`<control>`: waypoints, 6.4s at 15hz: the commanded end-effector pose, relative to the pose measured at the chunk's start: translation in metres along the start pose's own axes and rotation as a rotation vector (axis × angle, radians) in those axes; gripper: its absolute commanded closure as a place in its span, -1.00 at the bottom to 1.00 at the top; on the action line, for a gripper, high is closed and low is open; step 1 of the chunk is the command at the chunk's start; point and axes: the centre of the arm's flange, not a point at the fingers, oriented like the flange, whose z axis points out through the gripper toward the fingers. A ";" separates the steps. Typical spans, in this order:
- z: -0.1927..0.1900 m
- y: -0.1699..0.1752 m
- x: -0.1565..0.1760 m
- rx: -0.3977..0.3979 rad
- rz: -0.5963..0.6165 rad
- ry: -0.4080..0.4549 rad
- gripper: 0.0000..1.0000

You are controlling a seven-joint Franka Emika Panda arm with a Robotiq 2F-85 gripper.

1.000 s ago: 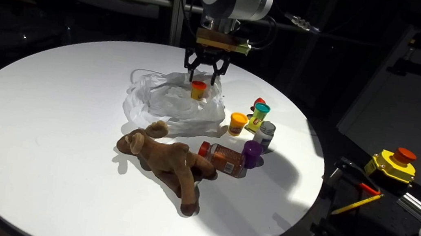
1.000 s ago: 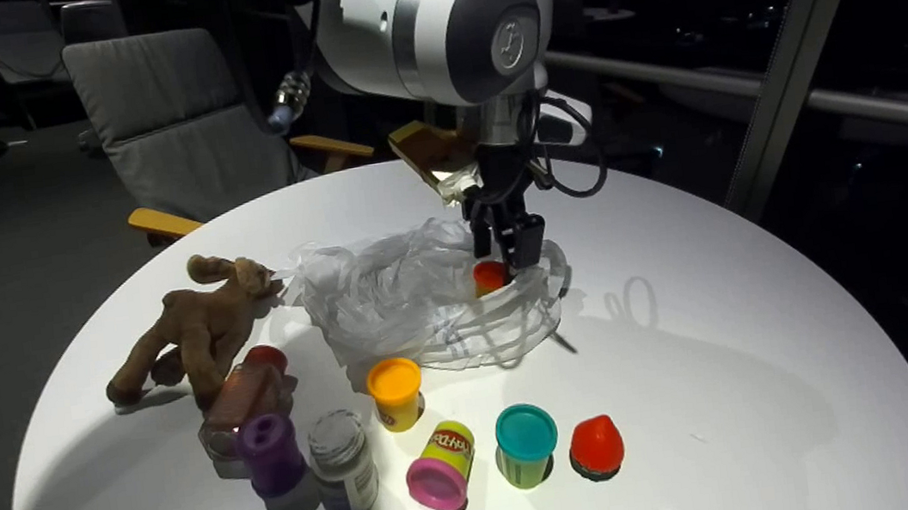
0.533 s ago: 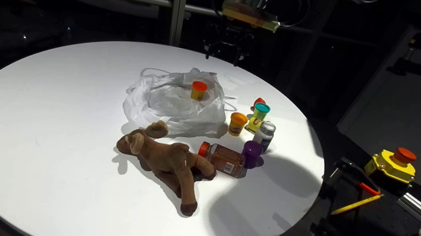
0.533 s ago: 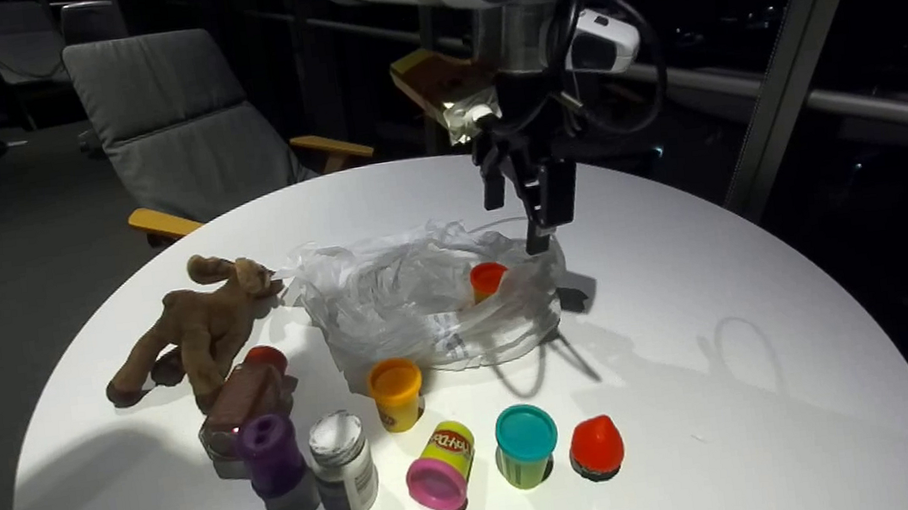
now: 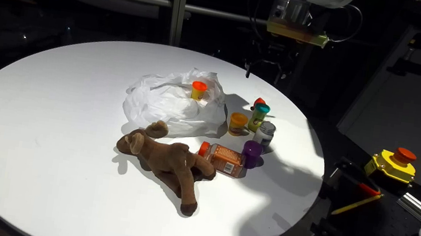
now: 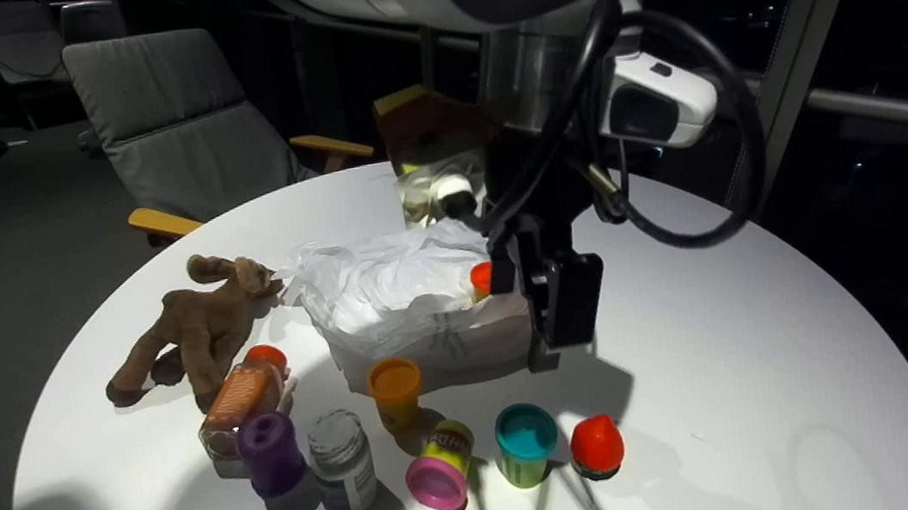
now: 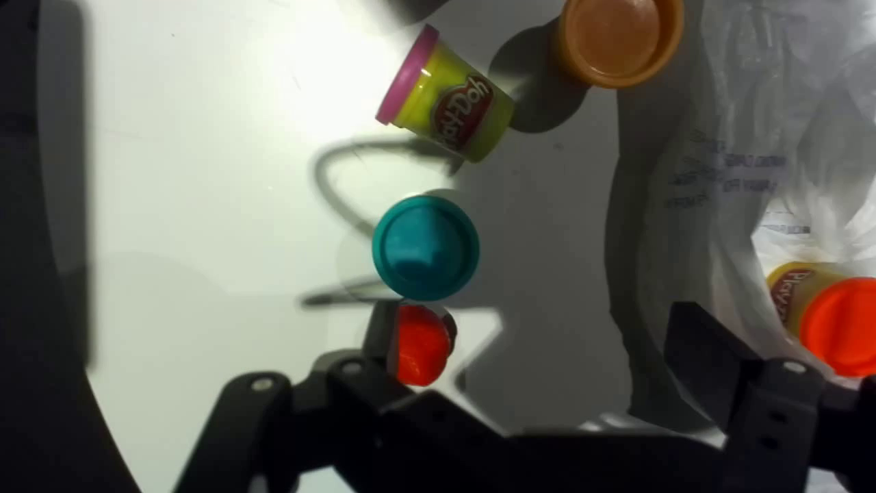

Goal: Put all the contents in the white plastic bag

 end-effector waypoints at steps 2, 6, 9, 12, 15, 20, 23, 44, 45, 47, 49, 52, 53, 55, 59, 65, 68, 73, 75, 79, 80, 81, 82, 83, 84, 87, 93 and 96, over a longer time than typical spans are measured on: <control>0.028 0.012 -0.007 -0.011 0.093 0.046 -1.00; 0.053 0.015 0.000 -0.060 0.161 0.055 -1.00; 0.070 0.019 0.003 -0.097 0.203 0.038 -1.00; 0.077 0.021 0.003 -0.105 0.223 0.028 -1.00; 0.078 0.019 0.008 -0.088 0.239 0.020 -0.57; 0.074 0.019 0.015 -0.077 0.261 0.014 0.16; 0.077 0.020 0.018 -0.084 0.266 0.014 0.43; -0.009 -0.155 -0.047 0.076 -0.003 0.168 0.43; -0.002 -0.159 -0.044 0.073 -0.007 0.173 0.43; 0.015 -0.159 -0.037 0.053 -0.007 0.169 0.43; 0.033 -0.155 -0.028 0.027 -0.004 0.161 0.43; 0.055 -0.145 -0.021 -0.005 0.006 0.141 0.43; 0.060 -0.141 -0.020 -0.012 0.007 0.134 0.43; 0.062 -0.134 -0.018 -0.013 0.011 0.129 -0.57; 0.018 -0.115 -0.018 0.044 0.018 0.152 -0.98; -0.047 -0.051 0.001 0.072 0.116 0.188 -0.99; -0.026 -0.017 0.019 0.039 0.153 0.146 -1.00; 0.035 0.009 0.039 -0.045 0.179 0.113 -1.00; 0.053 0.012 0.046 -0.070 0.191 0.106 -1.00; 0.079 0.015 0.062 -0.107 0.206 0.106 -1.00; 0.084 0.016 0.068 -0.115 0.212 0.113 -1.00; 0.087 0.017 0.073 -0.123 0.220 0.122 -1.00; 0.090 0.019 0.077 -0.129 0.226 0.119 -1.00; 0.093 0.020 0.081 -0.135 0.228 0.115 -1.00; 0.096 0.020 0.083 -0.142 0.229 0.109 -1.00; 0.103 0.018 0.083 -0.155 0.231 0.089 -1.00; 0.111 0.017 0.074 -0.156 0.249 0.031 -1.00; 0.112 0.015 0.071 -0.151 0.262 0.011 -0.42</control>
